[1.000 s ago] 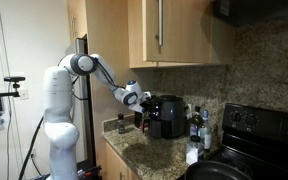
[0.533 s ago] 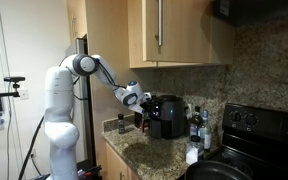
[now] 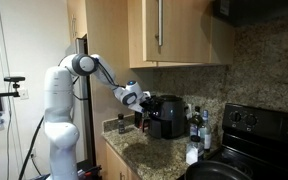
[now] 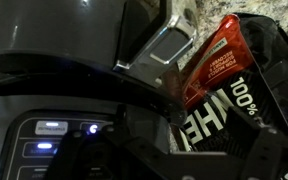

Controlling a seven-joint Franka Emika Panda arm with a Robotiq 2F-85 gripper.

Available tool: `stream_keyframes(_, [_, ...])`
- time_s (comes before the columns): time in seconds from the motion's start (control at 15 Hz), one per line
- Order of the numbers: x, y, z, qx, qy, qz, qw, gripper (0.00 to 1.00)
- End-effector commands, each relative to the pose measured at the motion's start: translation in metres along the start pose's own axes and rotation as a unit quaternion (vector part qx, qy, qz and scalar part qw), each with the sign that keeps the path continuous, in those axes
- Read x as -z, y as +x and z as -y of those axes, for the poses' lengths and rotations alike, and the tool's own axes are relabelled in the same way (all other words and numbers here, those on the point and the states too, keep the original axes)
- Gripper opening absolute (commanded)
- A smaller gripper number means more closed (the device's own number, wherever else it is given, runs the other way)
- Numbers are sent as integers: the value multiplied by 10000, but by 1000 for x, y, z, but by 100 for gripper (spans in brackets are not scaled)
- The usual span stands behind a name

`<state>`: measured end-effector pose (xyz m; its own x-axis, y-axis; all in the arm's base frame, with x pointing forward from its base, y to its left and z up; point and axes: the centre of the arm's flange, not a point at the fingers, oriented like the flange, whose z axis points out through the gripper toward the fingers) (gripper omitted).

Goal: Turn off the air fryer

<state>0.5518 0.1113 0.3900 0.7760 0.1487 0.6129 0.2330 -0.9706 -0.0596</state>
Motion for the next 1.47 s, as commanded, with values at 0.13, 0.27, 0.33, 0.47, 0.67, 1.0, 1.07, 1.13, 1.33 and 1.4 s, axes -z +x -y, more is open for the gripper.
stream_keyframes(0.13, [7, 3, 1, -72, -11, -92, 9999, 100])
stream_keyframes(0.27, [13, 2, 2, -149, -14, -128, 9998, 100])
stream_keyframes(0.33, [15, 2, 2, -158, -16, -134, 9998, 100])
stream_keyframes(0.47, [22, 1, -5, -306, -266, -256, 9988, 100])
stream_keyframes(0.67, [18, 4, -14, -412, -219, -238, 9986, 100])
stream_keyframes(1.0, [14, 5, -25, -638, -190, -119, 9977, 100])
stream_keyframes(1.07, [4, 4, -25, -637, -72, -31, 9979, 100])
stream_keyframes(1.13, [0, 4, -23, -645, -24, -43, 9979, 100])
stream_keyframes(1.33, [11, 1, -14, -676, -149, -128, 9975, 100])
stream_keyframes(1.4, [11, 1, -14, -679, -151, -130, 9975, 100])
